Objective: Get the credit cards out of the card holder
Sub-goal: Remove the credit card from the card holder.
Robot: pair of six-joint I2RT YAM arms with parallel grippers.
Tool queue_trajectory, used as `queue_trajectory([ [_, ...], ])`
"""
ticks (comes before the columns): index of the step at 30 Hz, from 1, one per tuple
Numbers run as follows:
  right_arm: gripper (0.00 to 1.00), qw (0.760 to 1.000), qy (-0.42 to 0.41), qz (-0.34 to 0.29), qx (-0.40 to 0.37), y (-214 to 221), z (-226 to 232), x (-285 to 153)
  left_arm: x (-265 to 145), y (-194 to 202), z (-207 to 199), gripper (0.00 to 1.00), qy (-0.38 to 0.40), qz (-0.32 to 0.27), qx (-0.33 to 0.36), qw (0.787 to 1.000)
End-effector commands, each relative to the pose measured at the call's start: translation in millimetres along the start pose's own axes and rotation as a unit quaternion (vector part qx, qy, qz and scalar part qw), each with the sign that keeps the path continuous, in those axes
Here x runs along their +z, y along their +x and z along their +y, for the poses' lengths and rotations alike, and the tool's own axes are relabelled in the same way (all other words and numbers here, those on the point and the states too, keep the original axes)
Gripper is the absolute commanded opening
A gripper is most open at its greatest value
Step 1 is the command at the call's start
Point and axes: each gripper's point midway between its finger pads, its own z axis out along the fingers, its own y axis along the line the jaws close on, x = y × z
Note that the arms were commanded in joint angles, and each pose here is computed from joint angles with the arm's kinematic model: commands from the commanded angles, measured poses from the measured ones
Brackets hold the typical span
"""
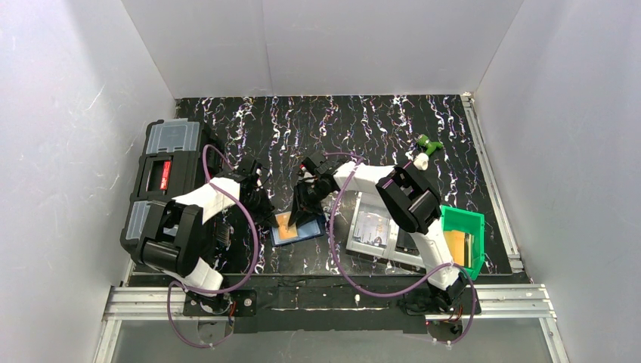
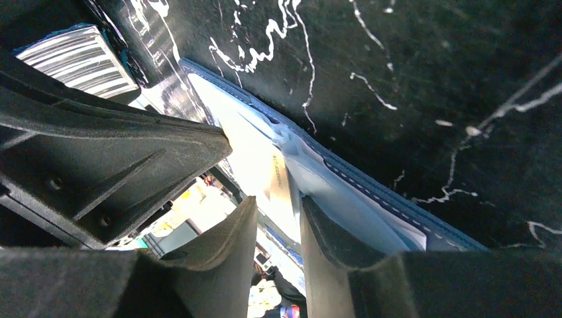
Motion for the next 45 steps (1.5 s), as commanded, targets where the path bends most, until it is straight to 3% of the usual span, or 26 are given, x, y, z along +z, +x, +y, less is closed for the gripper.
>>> queue_trajectory([
  [1, 0.38, 0.999, -0.025, -0.027, -0.023, -4.1, 17.1, -13.7, 22.0, 21.0, 33.7, 0.0, -0.067, 0.035, -0.013, 0.997],
  [20, 0.17, 0.998, -0.06, -0.021, -0.009, -2.6, 20.7, -9.4, 24.7, 22.1, 37.1, 0.0, -0.075, 0.04, -0.012, 0.996],
  [26, 0.16, 0.994, -0.104, -0.028, -0.023, -1.0, 32.8, -16.9, 26.7, 23.8, 39.4, 0.0, -0.079, 0.043, -0.014, 0.996],
  [35, 0.23, 0.989, -0.14, -0.032, -0.039, -1.6, 44.2, -20.5, 27.7, 24.4, 41.7, 0.0, -0.083, 0.044, -0.015, 0.995],
  [42, 0.04, 0.989, -0.142, -0.033, -0.035, -2.5, 43.2, -20.2, 28.0, 25.0, 44.5, 0.0, -0.088, 0.044, -0.014, 0.995],
  [45, 0.01, 0.99, -0.132, -0.039, -0.034, -3.9, 38.2, -21.7, 28.1, 24.3, 47.1, 0.0, -0.094, 0.044, -0.012, 0.995],
])
